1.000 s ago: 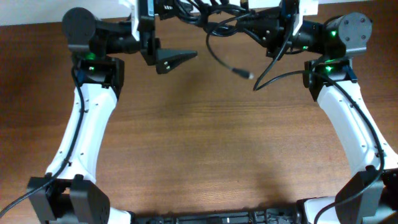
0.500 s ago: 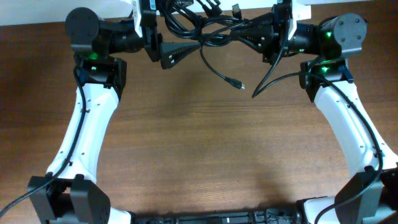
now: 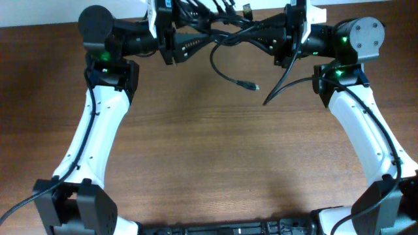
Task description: Untangle cables
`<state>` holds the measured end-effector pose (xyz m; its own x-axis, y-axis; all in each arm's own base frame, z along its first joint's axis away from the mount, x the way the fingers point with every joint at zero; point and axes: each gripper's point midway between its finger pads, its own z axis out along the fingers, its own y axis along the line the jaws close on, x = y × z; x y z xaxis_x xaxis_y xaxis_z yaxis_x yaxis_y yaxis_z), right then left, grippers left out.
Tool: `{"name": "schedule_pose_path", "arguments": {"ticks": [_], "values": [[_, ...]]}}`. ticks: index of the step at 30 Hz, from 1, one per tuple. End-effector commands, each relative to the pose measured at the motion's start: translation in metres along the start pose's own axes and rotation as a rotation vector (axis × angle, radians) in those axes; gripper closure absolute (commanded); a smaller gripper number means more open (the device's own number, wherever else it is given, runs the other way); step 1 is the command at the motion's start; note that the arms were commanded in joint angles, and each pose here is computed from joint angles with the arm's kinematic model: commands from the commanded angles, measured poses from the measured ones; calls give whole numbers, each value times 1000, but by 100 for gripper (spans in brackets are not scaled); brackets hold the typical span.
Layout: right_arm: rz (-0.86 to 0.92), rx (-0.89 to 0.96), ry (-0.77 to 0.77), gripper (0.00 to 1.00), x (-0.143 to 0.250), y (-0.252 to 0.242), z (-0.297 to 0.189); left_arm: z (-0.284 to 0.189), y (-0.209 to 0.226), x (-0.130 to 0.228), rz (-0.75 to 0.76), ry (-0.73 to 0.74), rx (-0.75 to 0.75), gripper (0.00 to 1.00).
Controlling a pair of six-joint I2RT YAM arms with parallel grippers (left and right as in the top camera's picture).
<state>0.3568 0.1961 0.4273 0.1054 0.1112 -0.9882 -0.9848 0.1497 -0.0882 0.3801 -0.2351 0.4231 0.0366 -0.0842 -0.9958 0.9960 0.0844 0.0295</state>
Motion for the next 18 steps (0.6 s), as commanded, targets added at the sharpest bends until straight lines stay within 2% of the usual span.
{"name": "schedule_pose_path", "arguments": {"ticks": [1,7,10,12,13,14,16,17,18], "values": [[-39,-29,-7,96,-14,12,3,9,1,0,-11,-8,-1,61],[-43,-20,-10,96,-15,10,3,22,-9,1,-15,-8,36,63],[-44,-19,-10,96,-15,10,3,22,-10,1,-17,-7,39,73],[-43,-14,-13,96,-15,9,3,22,-10,1,-19,-7,39,91],[-43,-10,-15,96,-16,9,3,22,-9,1,-25,-5,38,97],[-43,-6,-17,96,-16,8,3,22,-10,2,-26,-5,39,100],[-43,-3,-18,95,-16,7,3,22,-9,3,-35,-2,37,100],[-42,-4,-17,85,-16,7,3,22,-9,3,-35,-2,37,100],[-42,-4,-17,71,-16,7,3,22,-9,3,-35,-2,36,100]]}}
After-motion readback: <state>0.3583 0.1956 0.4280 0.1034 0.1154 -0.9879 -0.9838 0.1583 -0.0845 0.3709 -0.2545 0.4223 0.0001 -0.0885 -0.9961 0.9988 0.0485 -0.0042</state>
